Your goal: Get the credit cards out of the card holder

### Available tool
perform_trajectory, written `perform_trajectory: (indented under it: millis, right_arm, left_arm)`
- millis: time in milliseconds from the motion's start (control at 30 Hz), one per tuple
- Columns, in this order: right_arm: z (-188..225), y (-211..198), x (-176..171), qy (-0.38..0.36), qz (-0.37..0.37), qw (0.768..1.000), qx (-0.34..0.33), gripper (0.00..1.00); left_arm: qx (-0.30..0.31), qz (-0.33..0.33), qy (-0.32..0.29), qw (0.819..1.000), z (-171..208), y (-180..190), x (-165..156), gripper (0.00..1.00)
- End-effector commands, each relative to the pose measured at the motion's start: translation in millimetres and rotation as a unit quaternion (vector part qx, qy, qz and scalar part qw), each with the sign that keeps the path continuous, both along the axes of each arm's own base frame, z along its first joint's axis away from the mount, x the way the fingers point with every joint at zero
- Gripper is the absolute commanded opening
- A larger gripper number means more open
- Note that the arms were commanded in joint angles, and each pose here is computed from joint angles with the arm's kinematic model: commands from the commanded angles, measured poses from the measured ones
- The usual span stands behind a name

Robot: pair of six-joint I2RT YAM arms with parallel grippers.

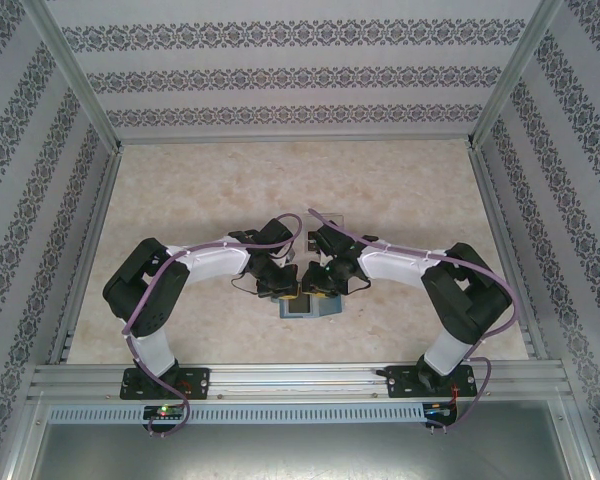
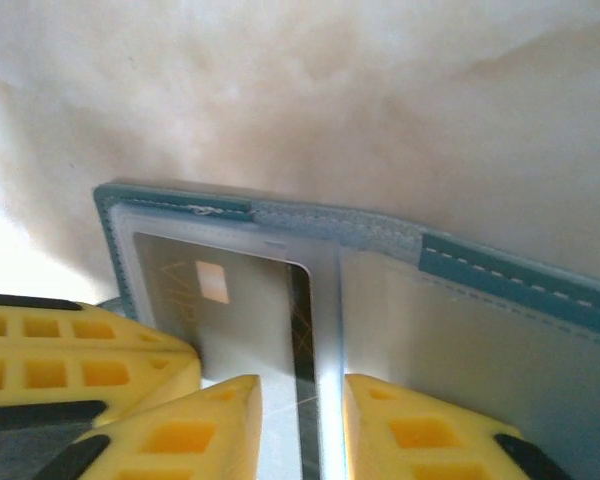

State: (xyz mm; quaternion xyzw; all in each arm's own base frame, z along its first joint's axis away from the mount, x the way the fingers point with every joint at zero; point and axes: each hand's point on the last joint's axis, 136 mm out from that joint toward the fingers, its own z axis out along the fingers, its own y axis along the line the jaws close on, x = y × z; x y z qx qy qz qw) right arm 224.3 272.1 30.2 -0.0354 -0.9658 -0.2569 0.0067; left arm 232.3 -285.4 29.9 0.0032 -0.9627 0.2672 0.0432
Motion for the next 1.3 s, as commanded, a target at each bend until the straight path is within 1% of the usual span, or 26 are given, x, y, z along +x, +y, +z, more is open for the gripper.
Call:
perform_trajectory:
  millis: [0,167,533,700,800,833,867,900,933,967,1067,1267]
  right_arm:
    - [5.0,2.6,-1.2,0.001,-0.006,1.000,0.021,0.25]
    - [-1.8,5.7,-2.4,0.010,-0.005,1.000,0.025,0.22]
    - [-15.9,4.6,-4.2,0.022,-0.008,1.000,0.020,0.22]
    - [-14.2,5.3,-3.9,0.021,-0.011,0.999,0.027,0.16]
    - [-15.5,2.5,-3.6,0.020,-0.011,1.000,0.018,0.15]
    - [-16.6,-0.1,-4.0,0.019,-0.010,1.000,0.010,0.16]
    - [-18.0,-3.1,-4.7,0.019,-0.010,1.000,0.000,0.19]
    - [-19.3,-6.5,-4.9,0.019,-0.010,1.000,-0.010,0.27]
    - [-20.4,-9.6,-4.9,0.018,-0.011,1.000,-0.018,0.32]
    - [-20.9,-12.0,-5.2,0.017,-0.010,0.999,-0.025,0.34]
    - [-20.6,-16.4,-6.0,0.014,-0.009,0.999,-0.036,0.35]
    - [-13.0,-21.4,-3.4,0.001,-0.008,0.999,-0.048,0.35]
  left_arm:
    - [0.006,-0.004,-0.003,1.000,-1.8,1.0,-4.3,0.00]
    - [0.006,-0.004,-0.002,1.000,-2.4,1.4,-4.8,0.00]
    - [0.006,-0.003,-0.003,1.000,-2.6,1.0,-4.4,0.00]
    - [0.006,-0.002,-0.001,1.000,-3.1,1.3,-4.9,0.00]
    - [0.006,-0.002,-0.002,1.000,-2.6,1.1,-4.5,0.00]
    - [0.006,-0.002,-0.002,1.000,-2.7,1.3,-4.7,0.00]
    - [0.006,-0.002,-0.003,1.000,-2.2,1.3,-4.5,0.00]
    - [0.006,-0.001,-0.004,1.000,-1.9,1.6,-4.1,0.00]
    - [0.006,-0.001,-0.004,1.000,-1.4,1.7,-4.1,0.00]
    - [0.007,-0.001,-0.005,1.000,-1.3,1.9,-4.1,0.01]
    - [0.008,0.000,-0.007,1.000,0.5,2.8,-4.2,0.04]
    - [0.011,0.001,-0.007,1.000,0.2,5.1,-5.6,0.04]
